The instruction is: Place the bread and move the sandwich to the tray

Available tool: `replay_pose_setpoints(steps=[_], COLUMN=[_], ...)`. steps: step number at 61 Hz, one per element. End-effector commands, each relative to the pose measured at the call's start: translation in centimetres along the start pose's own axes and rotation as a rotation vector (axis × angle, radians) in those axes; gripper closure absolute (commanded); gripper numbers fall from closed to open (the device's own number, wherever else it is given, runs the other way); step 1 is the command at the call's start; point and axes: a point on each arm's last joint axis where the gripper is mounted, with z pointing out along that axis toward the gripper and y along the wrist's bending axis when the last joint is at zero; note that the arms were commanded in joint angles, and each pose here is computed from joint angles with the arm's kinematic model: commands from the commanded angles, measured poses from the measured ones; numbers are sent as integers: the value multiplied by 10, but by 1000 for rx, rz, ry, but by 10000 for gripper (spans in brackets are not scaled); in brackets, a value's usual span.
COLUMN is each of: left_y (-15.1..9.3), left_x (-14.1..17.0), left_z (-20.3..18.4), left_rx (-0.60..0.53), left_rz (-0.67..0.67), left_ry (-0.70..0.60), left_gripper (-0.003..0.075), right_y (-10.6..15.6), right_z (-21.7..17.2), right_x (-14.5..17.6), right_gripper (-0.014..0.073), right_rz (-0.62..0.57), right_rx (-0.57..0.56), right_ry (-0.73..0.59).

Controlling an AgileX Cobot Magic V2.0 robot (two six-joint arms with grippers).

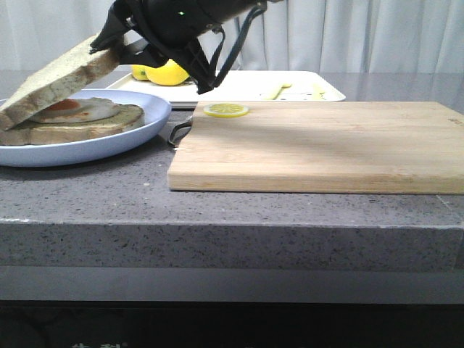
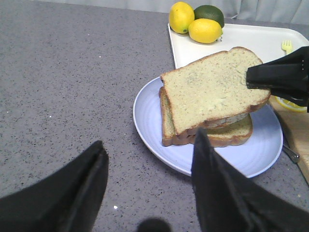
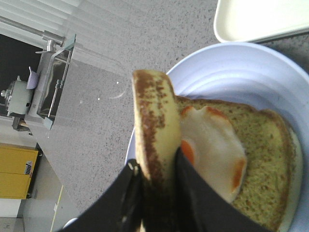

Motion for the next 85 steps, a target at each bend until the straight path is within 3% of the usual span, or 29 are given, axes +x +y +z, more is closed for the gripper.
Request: replay_pose_setpoints(steps=[1, 12, 24, 30, 47, 65, 73, 85], left_y=[-2, -2, -2, -2, -2, -2, -2, -2], left_x=[-14, -14, -14, -14, -14, -14, -14, -14], left_z=[-2, -2, -2, -2, -2, -2, -2, -2], left_rx=[17, 17, 16, 16, 14, 14, 14, 14], left_rz=[-9, -9, -8, -8, -4, -4, -4, -4], left_ry=[-81, -81, -81, -83, -84, -84, -84, -84], left_gripper=[332, 332, 332, 332, 332, 332, 332, 332], right_y=[34, 33, 33, 33, 45, 63, 78, 94], right_z=[-21, -21, -21, -25, -67, -152, -200, -267], right_x=[-13, -13, -13, -13, -22, -23, -20, 0], right_gripper=[407, 382, 116, 52, 55, 55, 55, 55], right_rz=[-32, -33, -42, -100, -372, -740, -856, -920], right_rx=[-87, -83, -85, -91, -48, 302, 424, 403], right_ry=[-47, -51, -42, -7, 94, 182, 160, 42])
